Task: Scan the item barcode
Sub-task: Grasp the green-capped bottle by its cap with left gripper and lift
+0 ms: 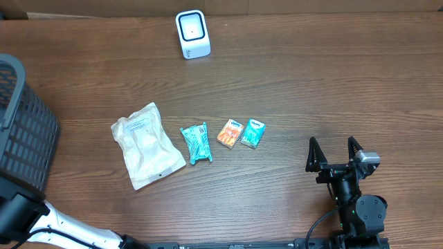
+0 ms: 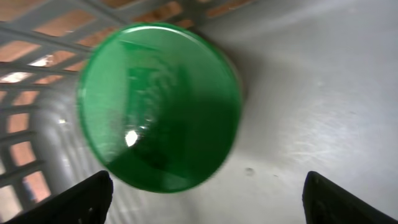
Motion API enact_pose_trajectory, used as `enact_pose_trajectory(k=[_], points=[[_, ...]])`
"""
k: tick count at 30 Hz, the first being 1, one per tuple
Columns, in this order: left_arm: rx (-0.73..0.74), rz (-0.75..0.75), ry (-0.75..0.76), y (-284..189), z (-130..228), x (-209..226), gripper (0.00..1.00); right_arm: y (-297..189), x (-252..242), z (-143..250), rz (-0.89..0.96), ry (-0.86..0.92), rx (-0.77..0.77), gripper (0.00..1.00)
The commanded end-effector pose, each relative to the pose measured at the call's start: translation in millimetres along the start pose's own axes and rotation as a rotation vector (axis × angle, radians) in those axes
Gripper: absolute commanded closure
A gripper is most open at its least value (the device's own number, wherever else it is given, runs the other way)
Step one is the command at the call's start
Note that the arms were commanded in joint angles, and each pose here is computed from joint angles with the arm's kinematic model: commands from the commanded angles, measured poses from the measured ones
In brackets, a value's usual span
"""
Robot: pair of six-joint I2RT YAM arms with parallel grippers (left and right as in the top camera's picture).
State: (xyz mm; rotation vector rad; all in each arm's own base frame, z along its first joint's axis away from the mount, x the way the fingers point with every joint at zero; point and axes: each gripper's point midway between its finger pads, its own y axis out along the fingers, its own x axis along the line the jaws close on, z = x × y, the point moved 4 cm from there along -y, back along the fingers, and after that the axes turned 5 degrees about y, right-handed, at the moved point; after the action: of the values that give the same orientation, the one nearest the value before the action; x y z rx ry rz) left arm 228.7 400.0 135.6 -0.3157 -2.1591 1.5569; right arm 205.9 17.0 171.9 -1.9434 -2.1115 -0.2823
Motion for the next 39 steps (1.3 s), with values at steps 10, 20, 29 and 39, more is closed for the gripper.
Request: enact_pose_trajectory(k=[10, 20, 29, 39], points=[[-0.099, -0.096, -0.01, 4, -22, 12, 0.12, 0, -1, 1, 0.003, 0.002, -0.009, 0.0], [-0.116, -0.066, -0.014, 11, -24, 7, 0.21, 0, -1, 1, 0.003, 0.002, -0.009, 0.0], [-0.081, -0.122, -0.005, 12, -17, 17, 0.12, 0, -1, 1, 0.003, 0.002, -0.009, 0.0], [-0.083, -0.12, -0.005, 14, -18, 19, 0.07, 0, -1, 1, 0.003, 0.002, -0.009, 0.0]])
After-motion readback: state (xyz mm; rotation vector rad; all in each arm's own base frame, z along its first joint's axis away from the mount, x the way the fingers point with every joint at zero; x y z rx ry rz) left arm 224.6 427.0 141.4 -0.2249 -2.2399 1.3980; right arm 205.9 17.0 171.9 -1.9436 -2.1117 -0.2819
